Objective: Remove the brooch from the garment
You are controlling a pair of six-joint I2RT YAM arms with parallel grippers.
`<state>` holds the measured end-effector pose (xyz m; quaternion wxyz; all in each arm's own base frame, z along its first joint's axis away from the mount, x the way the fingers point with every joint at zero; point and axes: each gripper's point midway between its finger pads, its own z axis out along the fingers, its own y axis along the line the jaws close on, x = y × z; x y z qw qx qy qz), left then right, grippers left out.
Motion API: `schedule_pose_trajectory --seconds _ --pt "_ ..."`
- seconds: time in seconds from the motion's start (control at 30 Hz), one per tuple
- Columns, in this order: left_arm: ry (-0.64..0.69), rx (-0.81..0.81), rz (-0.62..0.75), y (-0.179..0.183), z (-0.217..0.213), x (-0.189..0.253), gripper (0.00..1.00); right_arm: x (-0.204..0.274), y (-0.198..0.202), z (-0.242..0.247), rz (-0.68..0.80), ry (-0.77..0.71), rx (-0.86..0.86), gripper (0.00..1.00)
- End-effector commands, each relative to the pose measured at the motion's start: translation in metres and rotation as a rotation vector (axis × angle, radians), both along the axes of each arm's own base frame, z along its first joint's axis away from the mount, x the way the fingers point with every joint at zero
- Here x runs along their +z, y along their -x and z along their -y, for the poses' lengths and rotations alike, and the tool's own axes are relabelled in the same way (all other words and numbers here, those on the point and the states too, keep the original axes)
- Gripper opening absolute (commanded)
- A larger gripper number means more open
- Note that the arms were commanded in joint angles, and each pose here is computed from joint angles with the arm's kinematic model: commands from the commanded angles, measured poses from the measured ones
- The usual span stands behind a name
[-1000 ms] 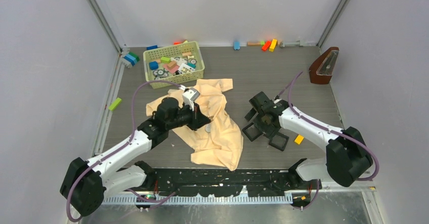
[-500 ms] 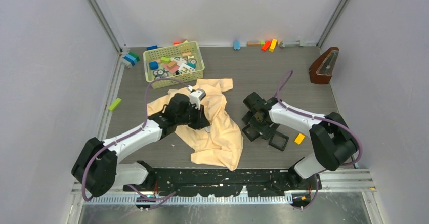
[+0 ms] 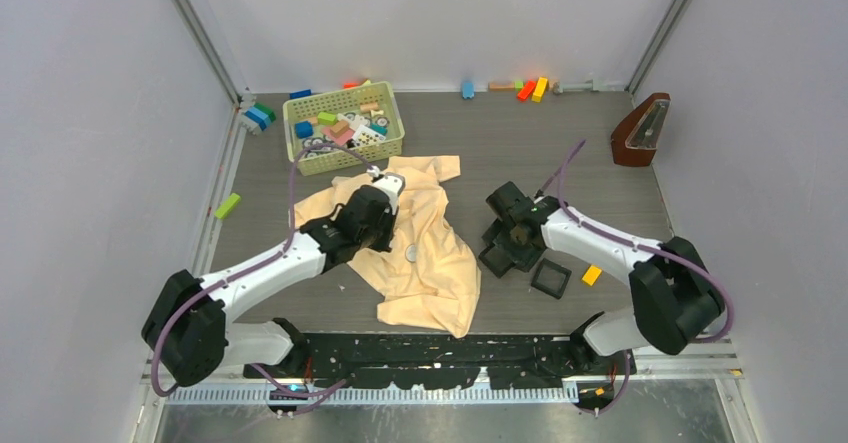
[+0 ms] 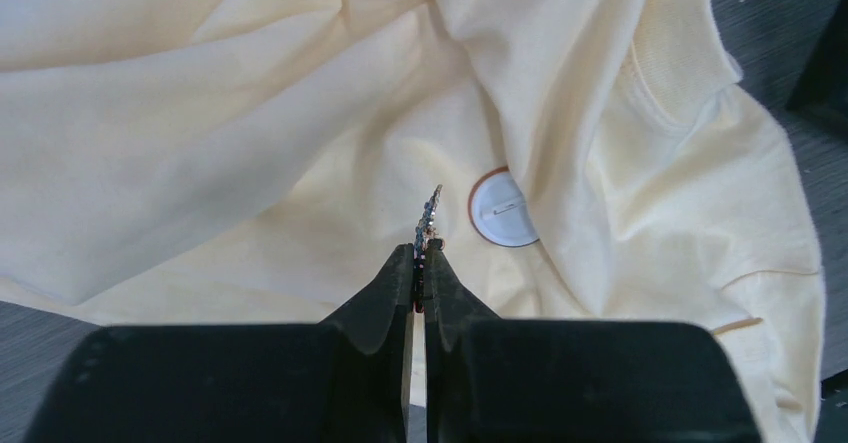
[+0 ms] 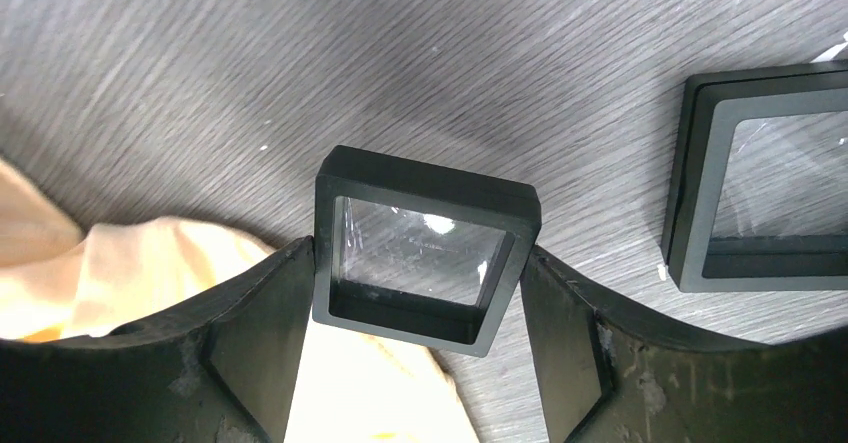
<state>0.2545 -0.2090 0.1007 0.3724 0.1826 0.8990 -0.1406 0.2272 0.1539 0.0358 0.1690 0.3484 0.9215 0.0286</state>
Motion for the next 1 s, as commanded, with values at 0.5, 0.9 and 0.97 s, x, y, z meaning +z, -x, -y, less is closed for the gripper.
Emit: schedule_pose_trajectory --seconds 0.5,0.9,0.97 --pt "0.053 -0.145 -0.058 0.012 0.04 0.0 0.48 0.068 -0.006 -0.033 0.389 -0.261 0.35 0.61" --pt "0.839 -0.399 -0.212 0.057 0.088 0.107 0.9 0.156 0.006 -0.101 0.724 -0.676 0.675 0.55" --pt "0.917 -0.416 -0.232 0.062 0.089 0.121 0.93 0.171 0.008 -0.106 0.785 -0.732 0.694 0.53"
